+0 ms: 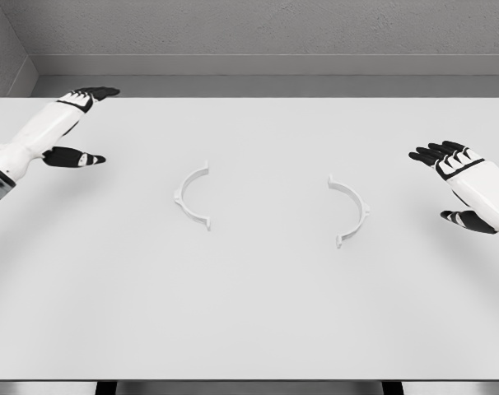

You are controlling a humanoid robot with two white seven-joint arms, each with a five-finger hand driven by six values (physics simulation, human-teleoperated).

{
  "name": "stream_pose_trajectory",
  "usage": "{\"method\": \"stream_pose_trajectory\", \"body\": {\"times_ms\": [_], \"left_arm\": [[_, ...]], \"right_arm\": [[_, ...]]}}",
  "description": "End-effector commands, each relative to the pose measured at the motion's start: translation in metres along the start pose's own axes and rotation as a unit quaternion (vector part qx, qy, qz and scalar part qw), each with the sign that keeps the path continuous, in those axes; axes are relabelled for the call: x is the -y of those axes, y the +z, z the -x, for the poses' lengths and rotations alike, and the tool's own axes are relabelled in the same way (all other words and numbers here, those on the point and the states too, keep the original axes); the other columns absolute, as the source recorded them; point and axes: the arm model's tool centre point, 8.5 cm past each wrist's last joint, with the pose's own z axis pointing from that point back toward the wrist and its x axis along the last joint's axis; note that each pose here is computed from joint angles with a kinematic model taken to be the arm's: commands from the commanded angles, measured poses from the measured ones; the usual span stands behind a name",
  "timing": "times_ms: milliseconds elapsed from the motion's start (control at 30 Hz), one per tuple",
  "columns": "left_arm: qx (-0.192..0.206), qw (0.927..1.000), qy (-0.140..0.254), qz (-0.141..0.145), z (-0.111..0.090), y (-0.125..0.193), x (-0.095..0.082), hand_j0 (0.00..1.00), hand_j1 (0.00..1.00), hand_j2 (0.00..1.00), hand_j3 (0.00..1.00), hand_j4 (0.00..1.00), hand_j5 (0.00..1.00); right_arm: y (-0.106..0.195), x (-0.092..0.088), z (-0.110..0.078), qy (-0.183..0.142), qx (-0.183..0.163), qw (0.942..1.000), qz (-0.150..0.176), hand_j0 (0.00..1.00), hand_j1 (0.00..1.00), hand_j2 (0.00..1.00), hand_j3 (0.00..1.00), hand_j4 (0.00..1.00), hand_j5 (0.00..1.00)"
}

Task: Assemble PVC drainage pipe clamps

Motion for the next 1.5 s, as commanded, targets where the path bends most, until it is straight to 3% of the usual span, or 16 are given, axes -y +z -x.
{"method": "stream_pose_trajectory", "body": {"times_ms": [0,100,200,300,400,500,533,767,967,1233,1467], "left_arm": [[0.003,0.9999,-0.010,0.007,-0.002,-0.001,0.002,1.00,1.00,1.00,1.00,1.00,1.00],[0.008,0.9999,-0.005,0.005,-0.006,-0.006,0.007,1.00,1.00,1.00,1.00,1.00,1.00],[0.010,0.9999,-0.004,0.005,-0.007,-0.006,0.009,1.00,1.00,1.00,1.00,1.00,1.00],[0.022,0.9998,-0.001,0.006,-0.016,-0.013,0.015,1.00,1.00,1.00,1.00,1.00,1.00],[0.028,0.9995,-0.004,0.010,-0.021,-0.019,0.023,1.00,1.00,1.00,1.00,1.00,1.00],[0.028,0.9995,-0.004,0.010,-0.021,-0.019,0.023,1.00,1.00,1.00,1.00,1.00,1.00],[0.035,0.9992,-0.006,0.016,-0.027,-0.025,0.032,1.00,1.00,1.00,1.00,1.00,1.00],[0.057,0.9976,-0.006,0.039,-0.044,-0.041,0.057,1.00,1.00,1.00,1.00,1.00,1.00],[0.045,0.9981,0.007,0.041,-0.039,-0.042,0.067,1.00,1.00,1.00,1.00,1.00,1.00],[0.031,0.9977,0.027,0.055,-0.035,-0.044,0.089,1.00,1.00,1.00,1.00,1.00,1.00],[0.038,0.9972,0.036,0.054,-0.043,-0.051,0.097,1.00,1.00,1.00,1.00,1.00,1.00]], "right_arm": [[-0.001,0.001,0.000,-0.001,0.001,1.0000,0.003,1.00,1.00,1.00,1.00,1.00,1.00],[-0.006,0.005,-0.001,-0.001,0.005,0.9999,0.010,1.00,1.00,1.00,1.00,1.00,1.00],[-0.049,-0.003,-0.025,0.005,0.049,0.9988,-0.006,1.00,1.00,1.00,1.00,1.00,1.00],[-0.079,-0.010,-0.034,0.022,0.030,0.9989,-0.029,1.00,1.00,1.00,1.00,1.00,1.00],[-0.094,-0.024,-0.025,0.031,-0.002,0.9982,-0.052,1.00,1.00,1.00,1.00,1.00,1.00],[-0.094,-0.024,-0.025,0.031,-0.002,0.9982,-0.052,1.00,1.00,1.00,1.00,1.00,1.00],[-0.107,-0.033,-0.022,0.048,-0.019,0.9959,-0.074,1.00,1.00,1.00,1.00,1.00,1.00],[-0.108,-0.050,-0.033,0.060,-0.002,0.9930,-0.101,1.00,1.00,1.00,1.00,1.00,1.00],[-0.104,-0.055,-0.036,0.061,0.002,0.9913,-0.117,1.00,1.00,1.00,1.00,1.00,1.00],[-0.102,-0.041,-0.052,0.069,0.023,0.9920,-0.103,1.00,1.00,1.00,1.00,1.00,1.00],[-0.100,-0.040,-0.051,0.073,0.024,0.9911,-0.109,1.00,1.00,1.00,1.00,1.00,1.00]]}}
